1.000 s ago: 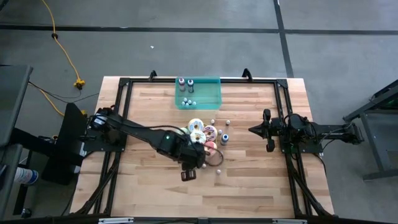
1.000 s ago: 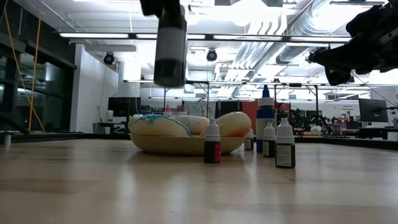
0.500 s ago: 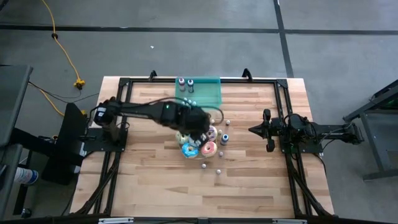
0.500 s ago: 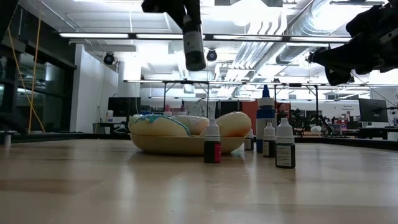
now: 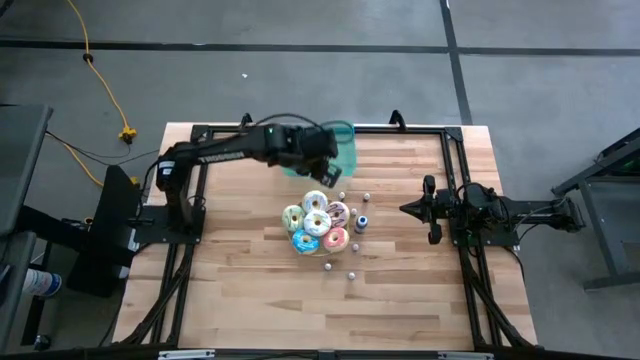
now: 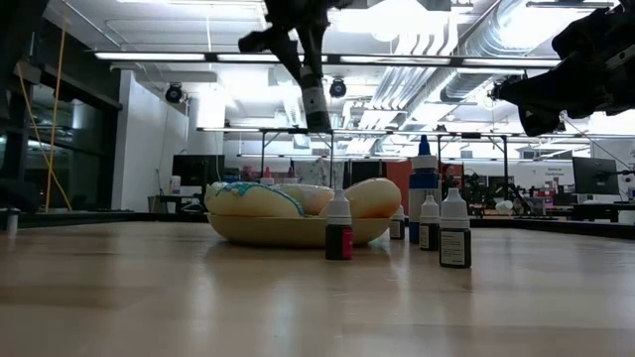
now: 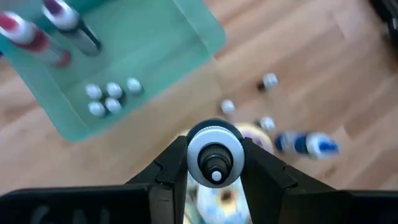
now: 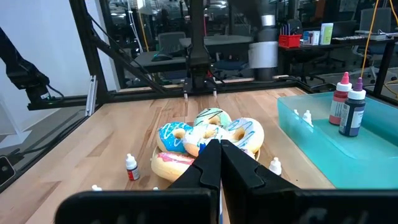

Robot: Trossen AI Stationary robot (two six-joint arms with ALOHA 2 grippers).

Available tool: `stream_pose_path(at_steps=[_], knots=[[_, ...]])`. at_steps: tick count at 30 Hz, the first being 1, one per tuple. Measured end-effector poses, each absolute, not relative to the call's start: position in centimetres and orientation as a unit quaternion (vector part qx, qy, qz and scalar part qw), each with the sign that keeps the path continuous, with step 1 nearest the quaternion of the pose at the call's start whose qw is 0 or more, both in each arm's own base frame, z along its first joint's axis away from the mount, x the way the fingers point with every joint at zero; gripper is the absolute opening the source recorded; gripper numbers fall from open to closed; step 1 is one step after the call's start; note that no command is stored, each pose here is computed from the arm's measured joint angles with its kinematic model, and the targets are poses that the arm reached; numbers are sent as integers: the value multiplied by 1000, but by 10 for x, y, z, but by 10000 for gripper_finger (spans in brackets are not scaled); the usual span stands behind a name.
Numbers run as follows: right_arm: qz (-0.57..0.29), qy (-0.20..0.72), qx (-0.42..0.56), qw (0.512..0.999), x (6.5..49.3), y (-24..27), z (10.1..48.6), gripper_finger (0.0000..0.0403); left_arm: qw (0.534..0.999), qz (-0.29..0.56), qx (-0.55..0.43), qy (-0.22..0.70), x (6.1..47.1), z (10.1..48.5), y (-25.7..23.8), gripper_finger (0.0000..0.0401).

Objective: Pick & Place food coloring
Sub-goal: Put the large black food coloring bottle into the green container

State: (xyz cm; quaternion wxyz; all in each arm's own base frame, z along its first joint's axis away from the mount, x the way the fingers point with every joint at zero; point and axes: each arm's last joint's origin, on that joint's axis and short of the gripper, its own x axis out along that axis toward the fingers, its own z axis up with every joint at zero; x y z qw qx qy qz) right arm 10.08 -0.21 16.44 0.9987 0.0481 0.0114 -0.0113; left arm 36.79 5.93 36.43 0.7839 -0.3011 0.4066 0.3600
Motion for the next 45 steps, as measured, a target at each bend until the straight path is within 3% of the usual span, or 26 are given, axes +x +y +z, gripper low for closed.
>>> stream_pose_path(at_steps=[11,24,33,45], knots=[[-11,11,48,999,101,-2,164,0,762,431,-331,352,372,353,137,107],[-11,11,48,999,101,-2,164,0,748,453,-320,363,413,328,199,107],[-8,11,62,998,101,-2,164,0,715,484,-325,386,418,291,220,107],[-4,12,30,999,101,-2,164,0,692,523,-301,396,411,282,229,107]])
